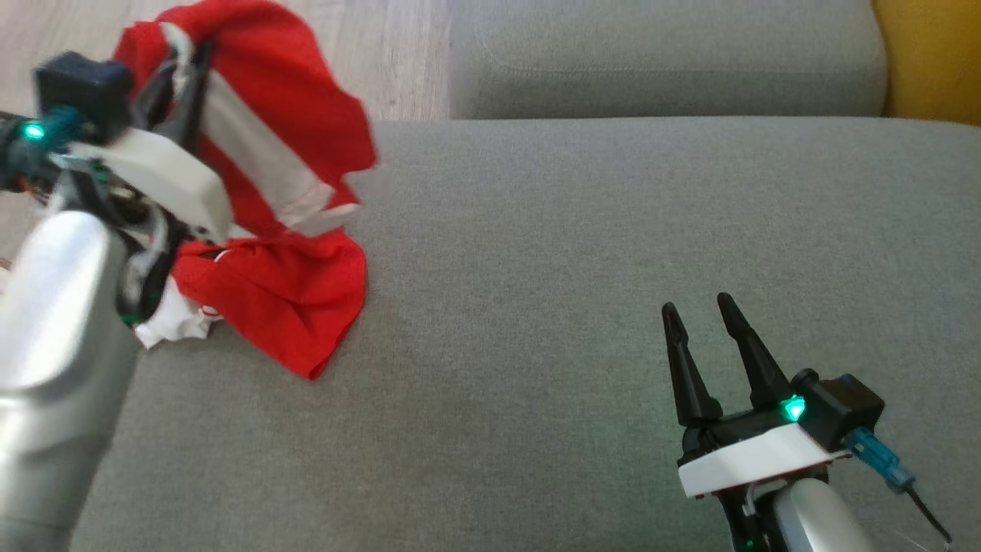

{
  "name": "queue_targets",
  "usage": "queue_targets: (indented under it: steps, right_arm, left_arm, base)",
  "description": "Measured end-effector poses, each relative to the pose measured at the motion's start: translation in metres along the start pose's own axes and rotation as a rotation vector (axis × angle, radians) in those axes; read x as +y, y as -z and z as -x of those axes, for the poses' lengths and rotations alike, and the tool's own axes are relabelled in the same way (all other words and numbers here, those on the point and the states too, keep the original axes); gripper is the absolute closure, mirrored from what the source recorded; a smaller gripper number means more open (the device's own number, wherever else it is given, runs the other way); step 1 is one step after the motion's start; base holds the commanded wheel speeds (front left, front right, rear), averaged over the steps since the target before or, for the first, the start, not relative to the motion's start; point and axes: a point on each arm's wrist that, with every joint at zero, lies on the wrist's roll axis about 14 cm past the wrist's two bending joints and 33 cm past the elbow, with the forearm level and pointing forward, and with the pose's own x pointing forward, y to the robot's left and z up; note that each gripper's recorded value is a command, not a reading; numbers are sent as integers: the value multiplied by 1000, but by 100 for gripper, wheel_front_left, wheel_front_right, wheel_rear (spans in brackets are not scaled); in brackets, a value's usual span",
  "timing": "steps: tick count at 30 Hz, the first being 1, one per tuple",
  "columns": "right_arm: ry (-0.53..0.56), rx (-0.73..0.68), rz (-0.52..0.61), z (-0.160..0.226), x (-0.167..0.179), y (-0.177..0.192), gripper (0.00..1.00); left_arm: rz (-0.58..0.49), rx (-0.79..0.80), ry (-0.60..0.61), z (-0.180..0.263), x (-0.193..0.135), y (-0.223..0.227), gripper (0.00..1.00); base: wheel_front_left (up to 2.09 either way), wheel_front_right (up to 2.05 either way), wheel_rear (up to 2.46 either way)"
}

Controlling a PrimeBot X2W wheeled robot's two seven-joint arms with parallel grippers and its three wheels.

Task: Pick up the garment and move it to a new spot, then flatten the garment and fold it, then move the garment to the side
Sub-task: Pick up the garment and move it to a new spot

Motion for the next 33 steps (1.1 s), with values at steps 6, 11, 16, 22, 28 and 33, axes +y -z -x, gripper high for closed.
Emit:
queue_targets:
  steps: [6, 11, 16, 22, 28, 33]
  right_arm:
    - [28, -15, 5, 5, -8, -5, 0]
    - [81, -33, 10, 13, -24, -11, 0]
    - [173, -65, 18, 23, -52, -23, 0]
    - [265, -116, 18, 36, -79, -40, 0]
    - [342, -98, 30, 53, -98, -36, 0]
    - [354, -94, 30, 53, -103, -35, 0]
  left_arm:
    - [-7, -8, 134, 0, -61, 1, 100]
    - [27, -23, 275, -10, -126, -4, 100]
    - [34, 3, 440, -19, -198, 7, 100]
    - [90, 2, 598, -29, -274, 13, 100]
    - [121, -101, 600, -56, -299, -2, 0]
    - [138, -124, 540, -66, -281, 10, 0]
  base:
    - [0, 0, 0]
    - [0, 0, 0]
    - [0, 0, 0]
    - [0, 0, 0]
    - [0, 0, 0]
    - [0, 0, 0]
